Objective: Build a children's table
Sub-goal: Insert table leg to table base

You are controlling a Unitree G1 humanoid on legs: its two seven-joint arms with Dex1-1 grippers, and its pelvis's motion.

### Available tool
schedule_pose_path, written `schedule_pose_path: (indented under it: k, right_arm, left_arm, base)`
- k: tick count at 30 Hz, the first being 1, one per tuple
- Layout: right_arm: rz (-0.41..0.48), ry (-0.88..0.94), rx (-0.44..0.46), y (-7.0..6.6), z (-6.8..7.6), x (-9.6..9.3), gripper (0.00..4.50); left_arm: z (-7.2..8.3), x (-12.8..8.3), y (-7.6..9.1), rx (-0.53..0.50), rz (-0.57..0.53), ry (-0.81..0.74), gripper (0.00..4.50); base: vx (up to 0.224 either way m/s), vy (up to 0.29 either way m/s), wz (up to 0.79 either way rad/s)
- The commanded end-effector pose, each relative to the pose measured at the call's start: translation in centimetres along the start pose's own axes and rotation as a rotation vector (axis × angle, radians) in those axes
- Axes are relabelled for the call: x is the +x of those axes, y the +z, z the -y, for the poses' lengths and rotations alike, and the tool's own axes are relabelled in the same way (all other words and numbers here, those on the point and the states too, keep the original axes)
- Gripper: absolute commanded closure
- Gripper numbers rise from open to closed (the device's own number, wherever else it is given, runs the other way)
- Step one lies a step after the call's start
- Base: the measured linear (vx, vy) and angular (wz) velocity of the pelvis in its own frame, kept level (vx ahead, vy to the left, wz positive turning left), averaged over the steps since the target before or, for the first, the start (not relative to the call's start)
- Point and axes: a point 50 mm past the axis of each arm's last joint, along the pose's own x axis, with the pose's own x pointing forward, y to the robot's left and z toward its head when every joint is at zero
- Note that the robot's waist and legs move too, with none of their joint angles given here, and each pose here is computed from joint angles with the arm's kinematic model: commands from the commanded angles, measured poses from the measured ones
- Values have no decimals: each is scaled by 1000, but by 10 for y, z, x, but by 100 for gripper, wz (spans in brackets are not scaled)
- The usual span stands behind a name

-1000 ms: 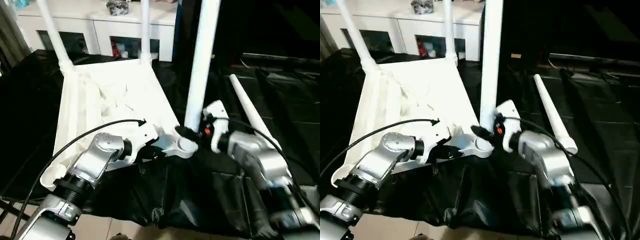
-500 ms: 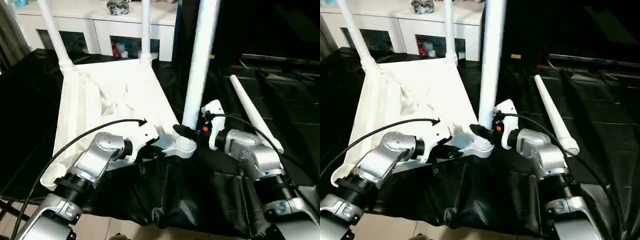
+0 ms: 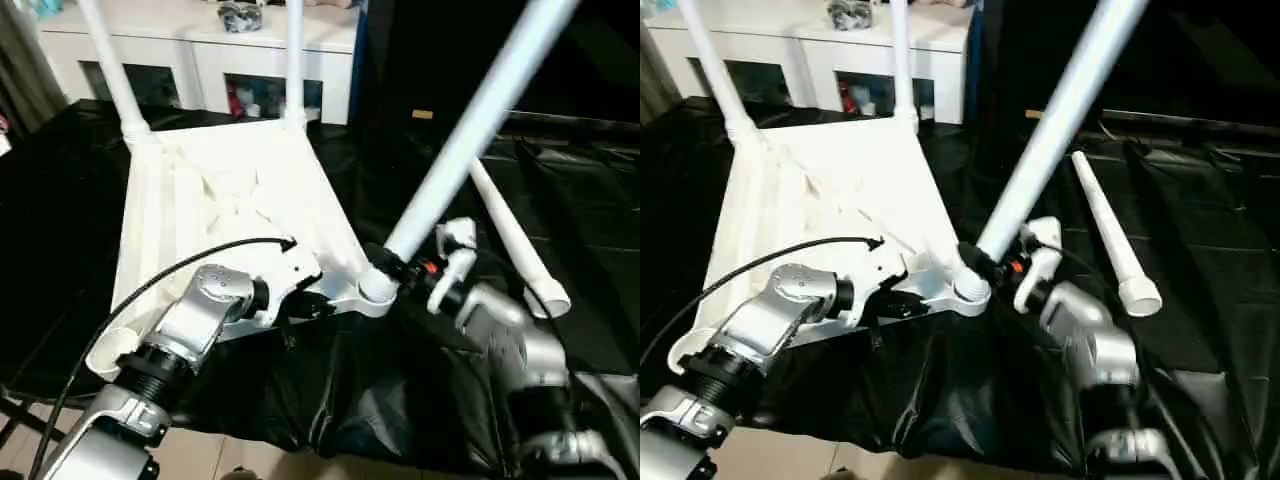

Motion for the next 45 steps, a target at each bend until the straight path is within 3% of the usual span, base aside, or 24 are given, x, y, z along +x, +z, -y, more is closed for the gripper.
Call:
schedule_pose_path:
  k: [1,7,11,15,22,33,45]
  right_arm:
    - [-78,-67,12,-26,5,-14,258]
    - [-9,-101,-39,-23,2,-18,259]
    - [-24,-94,-71,-22,0,-18,259]
    - [-146,-17,-194,-18,-6,-11,259]
    - [-321,101,-295,-17,-8,-1,259]
    - [-438,270,-341,-15,-8,6,259]
    - [-510,528,-347,-19,-11,-6,259]
  left_arm:
    - [-14,-7,5,-39,67,118,450]
    - [-17,-7,7,-39,69,128,450]
    - [-17,-7,6,-35,62,120,450]
    - [-16,-8,4,-11,46,93,450]
    - [-15,-10,1,6,26,68,450]
    - [-11,-18,-1,47,3,-30,450]
    - [-5,-39,2,138,6,-254,450]
  base:
    - [0,0,0]
    - [0,0,0]
    - [0,0,0]
    - [0,0,0]
    - [0,0,0]
    - [0,0,0]
    - [0,0,0]
